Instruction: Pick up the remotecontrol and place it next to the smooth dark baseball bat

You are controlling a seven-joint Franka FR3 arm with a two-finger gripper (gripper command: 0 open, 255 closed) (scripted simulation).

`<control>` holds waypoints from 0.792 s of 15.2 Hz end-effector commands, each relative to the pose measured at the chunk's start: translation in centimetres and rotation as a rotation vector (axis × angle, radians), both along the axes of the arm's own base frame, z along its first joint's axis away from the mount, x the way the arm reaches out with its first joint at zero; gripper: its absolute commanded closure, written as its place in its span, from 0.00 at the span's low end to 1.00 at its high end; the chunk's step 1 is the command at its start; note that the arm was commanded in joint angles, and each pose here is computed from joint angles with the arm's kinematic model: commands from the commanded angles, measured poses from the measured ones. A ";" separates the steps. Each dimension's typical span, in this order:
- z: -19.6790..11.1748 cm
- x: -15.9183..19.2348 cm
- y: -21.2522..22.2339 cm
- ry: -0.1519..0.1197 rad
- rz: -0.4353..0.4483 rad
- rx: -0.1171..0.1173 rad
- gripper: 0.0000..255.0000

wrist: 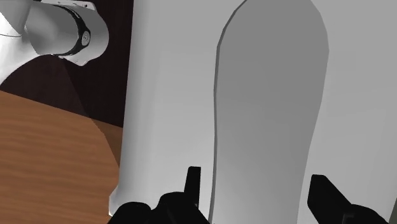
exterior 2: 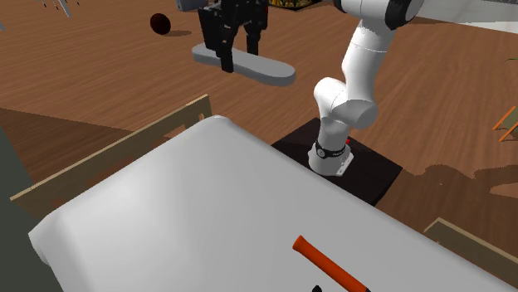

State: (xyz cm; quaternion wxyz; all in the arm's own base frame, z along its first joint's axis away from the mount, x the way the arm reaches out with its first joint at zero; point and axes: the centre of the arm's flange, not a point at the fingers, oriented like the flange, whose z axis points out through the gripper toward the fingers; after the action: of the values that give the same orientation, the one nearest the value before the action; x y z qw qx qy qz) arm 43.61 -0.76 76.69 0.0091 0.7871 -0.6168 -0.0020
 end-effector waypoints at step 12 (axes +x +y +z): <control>0.0 -11.7 12.4 0.001 -0.001 0.000 1.00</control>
State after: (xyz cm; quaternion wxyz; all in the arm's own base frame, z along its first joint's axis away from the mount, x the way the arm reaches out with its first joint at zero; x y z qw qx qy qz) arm 32.76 10.81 76.77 0.0094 0.7873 -0.6164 -0.0021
